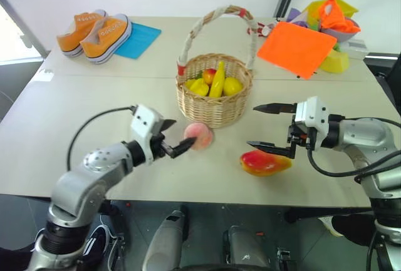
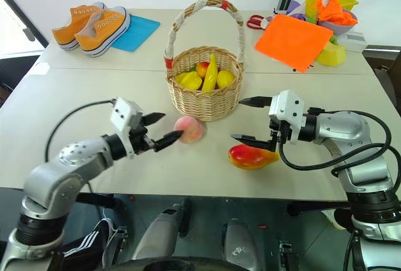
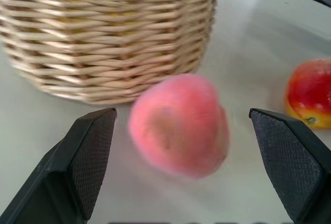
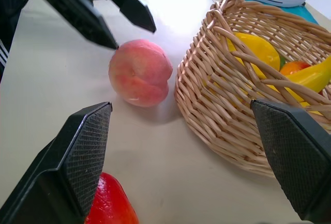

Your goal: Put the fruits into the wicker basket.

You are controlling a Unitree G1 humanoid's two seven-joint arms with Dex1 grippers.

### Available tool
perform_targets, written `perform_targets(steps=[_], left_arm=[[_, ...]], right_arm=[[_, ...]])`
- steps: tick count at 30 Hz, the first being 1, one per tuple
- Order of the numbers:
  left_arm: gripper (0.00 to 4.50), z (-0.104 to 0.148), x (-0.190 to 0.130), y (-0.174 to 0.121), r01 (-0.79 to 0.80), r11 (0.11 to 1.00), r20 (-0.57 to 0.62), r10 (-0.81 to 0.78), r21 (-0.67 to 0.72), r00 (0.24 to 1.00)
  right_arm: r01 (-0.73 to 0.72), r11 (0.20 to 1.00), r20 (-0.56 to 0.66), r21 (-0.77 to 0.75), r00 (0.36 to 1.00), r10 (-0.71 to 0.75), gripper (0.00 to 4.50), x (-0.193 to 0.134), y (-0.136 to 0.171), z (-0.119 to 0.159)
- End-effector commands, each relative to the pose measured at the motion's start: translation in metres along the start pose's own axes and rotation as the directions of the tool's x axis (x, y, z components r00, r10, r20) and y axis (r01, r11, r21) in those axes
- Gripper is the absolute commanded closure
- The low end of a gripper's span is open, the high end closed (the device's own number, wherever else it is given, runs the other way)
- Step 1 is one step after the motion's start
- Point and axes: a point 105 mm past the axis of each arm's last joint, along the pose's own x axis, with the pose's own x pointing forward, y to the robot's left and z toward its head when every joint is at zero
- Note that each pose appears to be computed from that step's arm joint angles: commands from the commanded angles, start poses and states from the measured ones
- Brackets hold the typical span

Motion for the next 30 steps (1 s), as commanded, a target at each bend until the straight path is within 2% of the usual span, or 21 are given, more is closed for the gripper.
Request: perform_targets(steps=[1,6,9,11,14,16,17,20,22,24,28,30], left_arm=[[0.10,0.002,0.007,-0.003,-0.038,0.998,0.024,0.037,0.057,0.999],[0.10,-0.005,0.020,0.005,-0.114,0.993,0.013,0.113,0.044,0.993],[0.10,-0.015,0.027,0.004,-0.104,0.994,-0.023,0.105,0.019,0.994],[0.64,-0.018,0.030,-0.003,-0.063,0.998,-0.036,0.063,-0.004,0.997],[1.77,-0.017,0.029,-0.003,-0.068,0.997,-0.035,0.069,0.039,0.997],[1.90,-0.013,0.026,-0.006,-0.045,0.998,-0.020,0.046,0.049,0.999],[1.90,-0.005,0.022,-0.011,-0.017,0.999,0.019,0.016,0.029,1.000],[1.90,0.024,-0.001,-0.039,0.197,0.980,0.142,-0.191,-0.027,0.971],[1.90,0.039,-0.008,-0.043,0.248,0.969,0.195,-0.238,-0.026,0.951],[1.90,0.056,-0.002,-0.032,0.199,0.980,0.242,-0.188,-0.020,0.952],[1.90,0.099,0.032,-0.004,-0.018,0.999,0.353,0.006,0.029,0.936],[1.90,0.118,0.051,-0.001,-0.056,0.998,0.393,0.050,0.005,0.918]], right_arm=[[0.002,0.999,0.023,-0.053,1.000,-0.001,0.00,0.000,0.000,0.013],[0.010,0.998,0.027,-0.061,1.000,-0.008,0.00,0.001,-0.001,0.016],[0.020,0.997,0.030,-0.069,0.999,-0.018,0.00,0.002,-0.002,0.017],[0.028,0.997,0.037,-0.070,0.999,-0.025,0.00,0.003,-0.003,0.018],[0.029,0.997,0.034,-0.073,0.999,-0.026,0.00,0.003,-0.003,0.018],[0.032,0.997,0.032,-0.077,0.999,-0.030,0.00,0.003,-0.003,0.018],[0.035,0.996,0.031,-0.078,0.999,-0.032,0.00,0.003,-0.004,0.017],[0.040,0.997,0.030,-0.073,0.999,-0.038,0.00,0.002,-0.003,0.016],[0.045,0.997,0.031,-0.071,0.999,-0.043,0.00,0.001,-0.004,0.015],[0.040,0.997,0.028,-0.066,0.999,-0.038,0.00,0.002,-0.003,0.014],[0.036,0.997,0.030,-0.066,0.999,-0.034,0.00,0.004,-0.004,0.012],[0.038,0.997,0.033,-0.068,0.999,-0.036,0.00,0.005,-0.005,0.012]])
